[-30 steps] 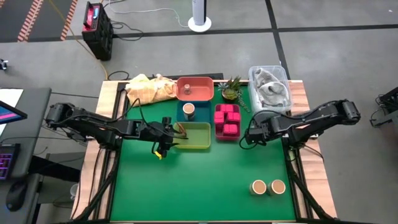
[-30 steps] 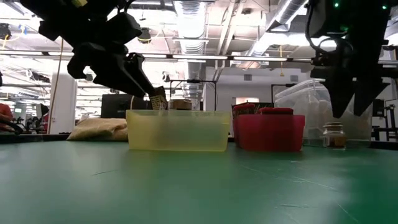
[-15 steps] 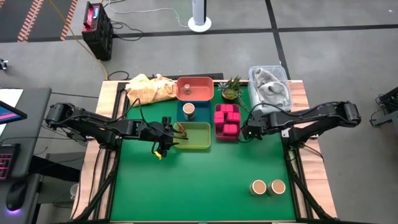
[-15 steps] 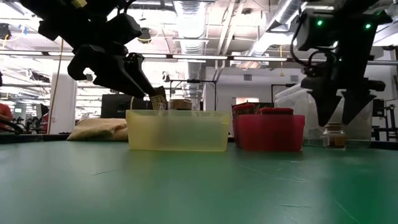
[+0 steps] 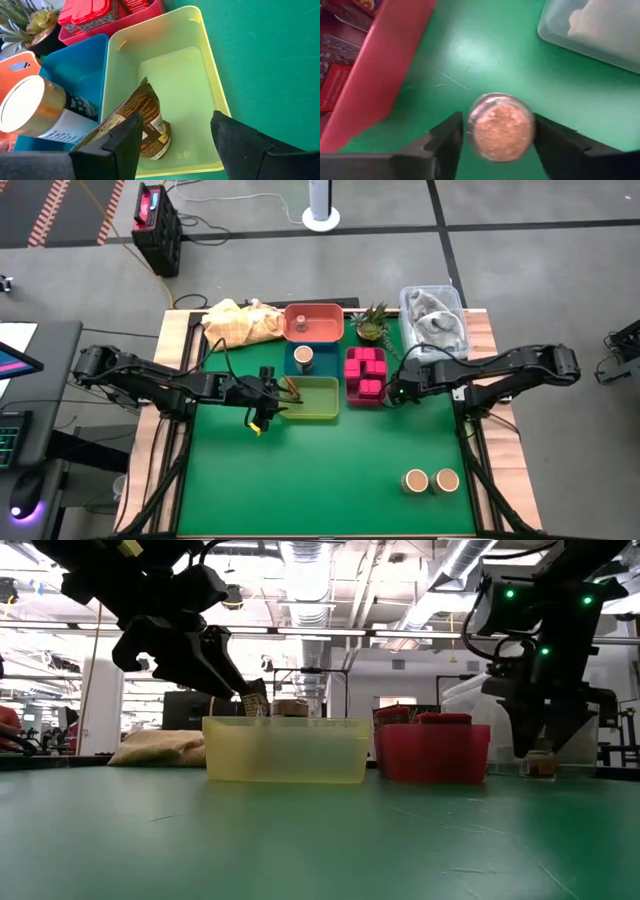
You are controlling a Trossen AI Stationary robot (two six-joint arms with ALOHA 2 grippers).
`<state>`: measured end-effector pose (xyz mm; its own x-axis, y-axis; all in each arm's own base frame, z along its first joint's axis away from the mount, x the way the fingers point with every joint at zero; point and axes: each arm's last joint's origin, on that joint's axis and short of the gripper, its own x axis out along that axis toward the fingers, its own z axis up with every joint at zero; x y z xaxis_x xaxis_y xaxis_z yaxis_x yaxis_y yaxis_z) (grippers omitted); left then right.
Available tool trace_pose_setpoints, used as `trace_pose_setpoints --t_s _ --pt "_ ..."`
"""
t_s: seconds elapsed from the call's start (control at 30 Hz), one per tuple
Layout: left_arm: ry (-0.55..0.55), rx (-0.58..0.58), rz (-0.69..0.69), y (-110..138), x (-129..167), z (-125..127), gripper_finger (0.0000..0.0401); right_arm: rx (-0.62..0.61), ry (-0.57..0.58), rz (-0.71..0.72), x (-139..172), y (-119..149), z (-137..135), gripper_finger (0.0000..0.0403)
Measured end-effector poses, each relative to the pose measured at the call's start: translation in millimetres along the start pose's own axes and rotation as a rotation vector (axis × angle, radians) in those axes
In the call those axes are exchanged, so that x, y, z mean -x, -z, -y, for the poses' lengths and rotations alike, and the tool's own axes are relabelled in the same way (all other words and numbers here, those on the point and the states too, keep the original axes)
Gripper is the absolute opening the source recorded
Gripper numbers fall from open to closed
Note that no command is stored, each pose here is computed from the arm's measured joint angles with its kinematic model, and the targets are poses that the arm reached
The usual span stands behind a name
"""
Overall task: Sort spices by type
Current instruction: Put the transparent seasoning bottle into the orange bin
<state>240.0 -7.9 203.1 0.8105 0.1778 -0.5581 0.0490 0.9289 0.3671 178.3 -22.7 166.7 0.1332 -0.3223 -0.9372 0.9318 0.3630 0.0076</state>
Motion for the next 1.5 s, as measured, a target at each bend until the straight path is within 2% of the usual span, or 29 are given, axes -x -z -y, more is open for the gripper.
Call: trace_pose_setpoints --t_s 0.2,0.4,0.57,0.7,0.83,0.97,1.3,1.5 --pt "-0.008 0.014 0.0 0 3 -1 0.0224 0.028 0.005 -0.003 -1 0 -2 0.0197" --pt "-0.008 0.064 0.074 -6 30 -9 0.0224 0.057 -0.036 -0.048 5 2 -9 0.0196" --pt "-0.022 0.094 0.131 -9 55 -16 0.0224 0.138 -0.118 -0.083 41 -8 -27 0.0196" --pt "-0.039 0.114 0.13 -8 60 -17 0.0224 0.197 -0.11 -0.064 79 -24 -39 0.0196" --pt "-0.08 0.131 0.118 -7 60 -18 0.0224 0.284 -0.135 0.023 106 -52 -59 0.0196" --pt "-0.161 0.162 0.1 -6 60 -21 0.0224 0.423 -0.125 0.077 110 -89 -86 0.0196" --pt "-0.199 0.182 0.131 5 54 -17 0.0224 0.758 -0.124 0.218 72 -196 -149 0.0204" --pt "-0.191 0.187 0.094 13 52 -14 0.0224 0.831 -0.17 0.259 35 -254 -165 0.0203"
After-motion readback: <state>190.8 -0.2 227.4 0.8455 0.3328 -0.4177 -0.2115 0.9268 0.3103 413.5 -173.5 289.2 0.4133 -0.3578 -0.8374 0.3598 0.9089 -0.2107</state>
